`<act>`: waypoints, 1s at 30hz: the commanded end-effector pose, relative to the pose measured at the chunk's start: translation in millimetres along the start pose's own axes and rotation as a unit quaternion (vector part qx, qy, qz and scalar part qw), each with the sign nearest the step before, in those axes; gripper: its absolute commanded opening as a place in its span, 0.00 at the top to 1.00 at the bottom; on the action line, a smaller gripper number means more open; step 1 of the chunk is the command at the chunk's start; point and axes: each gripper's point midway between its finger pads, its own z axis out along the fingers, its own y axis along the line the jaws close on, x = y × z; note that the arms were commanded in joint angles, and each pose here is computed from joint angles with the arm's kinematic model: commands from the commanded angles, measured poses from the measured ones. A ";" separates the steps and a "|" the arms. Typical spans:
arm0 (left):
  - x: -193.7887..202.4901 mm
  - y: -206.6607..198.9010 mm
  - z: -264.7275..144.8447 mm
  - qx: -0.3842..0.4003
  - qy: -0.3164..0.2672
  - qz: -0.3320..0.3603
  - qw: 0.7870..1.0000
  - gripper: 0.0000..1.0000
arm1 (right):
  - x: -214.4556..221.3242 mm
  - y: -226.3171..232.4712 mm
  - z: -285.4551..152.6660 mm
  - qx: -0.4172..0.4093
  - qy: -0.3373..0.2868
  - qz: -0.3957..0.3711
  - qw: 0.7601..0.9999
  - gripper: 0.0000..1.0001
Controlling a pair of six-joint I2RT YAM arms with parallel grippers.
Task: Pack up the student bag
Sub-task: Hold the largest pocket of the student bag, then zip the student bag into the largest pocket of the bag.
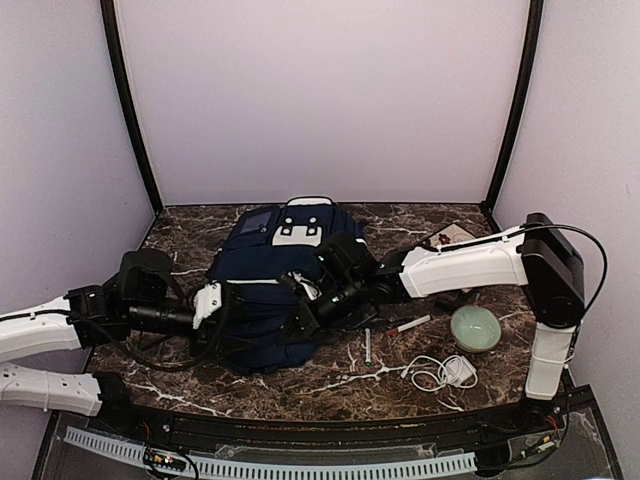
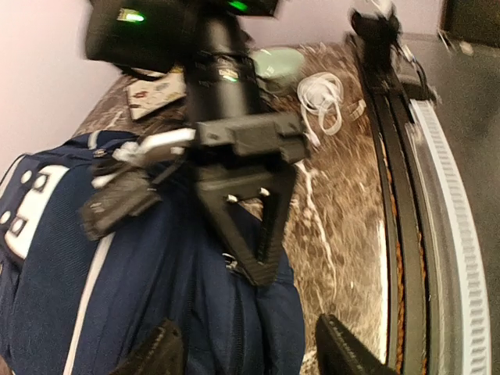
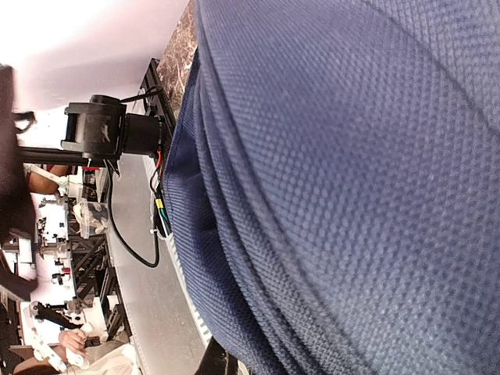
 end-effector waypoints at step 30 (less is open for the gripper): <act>93.6 29.5 32.3 -0.072 0.226 0.120 0.964 1.00 | 17.6 -71.5 -95.4 0.131 -0.027 0.071 0.989 1.00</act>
